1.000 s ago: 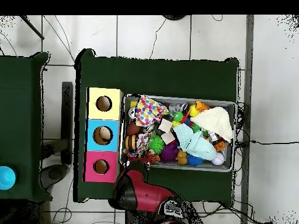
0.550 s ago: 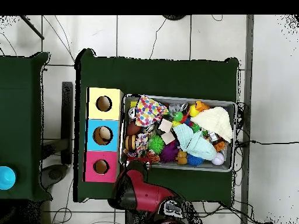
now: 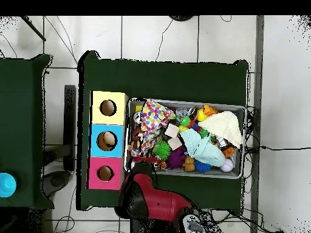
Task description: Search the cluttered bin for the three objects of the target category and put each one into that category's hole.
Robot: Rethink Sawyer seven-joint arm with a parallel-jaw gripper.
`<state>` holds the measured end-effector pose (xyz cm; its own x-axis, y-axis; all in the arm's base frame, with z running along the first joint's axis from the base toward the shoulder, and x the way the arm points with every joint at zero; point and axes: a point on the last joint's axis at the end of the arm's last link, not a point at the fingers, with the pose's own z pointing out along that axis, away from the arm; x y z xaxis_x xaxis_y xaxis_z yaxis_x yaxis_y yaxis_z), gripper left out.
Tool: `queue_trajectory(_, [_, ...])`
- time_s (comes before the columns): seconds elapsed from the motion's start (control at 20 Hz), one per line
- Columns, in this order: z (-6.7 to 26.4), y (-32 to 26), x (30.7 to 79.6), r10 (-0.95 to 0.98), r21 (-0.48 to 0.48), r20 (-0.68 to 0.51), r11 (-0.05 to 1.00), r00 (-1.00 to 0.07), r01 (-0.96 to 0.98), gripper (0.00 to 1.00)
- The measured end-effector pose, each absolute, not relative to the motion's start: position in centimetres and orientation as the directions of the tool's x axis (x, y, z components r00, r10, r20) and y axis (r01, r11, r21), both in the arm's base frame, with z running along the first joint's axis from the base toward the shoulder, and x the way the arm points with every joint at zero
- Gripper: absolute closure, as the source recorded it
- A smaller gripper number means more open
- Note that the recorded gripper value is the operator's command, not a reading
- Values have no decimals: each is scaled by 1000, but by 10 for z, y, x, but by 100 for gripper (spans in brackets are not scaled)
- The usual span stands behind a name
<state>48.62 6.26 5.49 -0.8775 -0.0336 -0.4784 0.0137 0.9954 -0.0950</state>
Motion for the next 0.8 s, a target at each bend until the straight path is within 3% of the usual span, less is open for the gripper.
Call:
queue_trajectory(0.3, [122, 64, 508, -23, -71, -543, 997, -839, 19, 100])
queue_trajectory(0.8, [175, 96, 515, 10, -16, -585, 1000, -811, 23, 100])
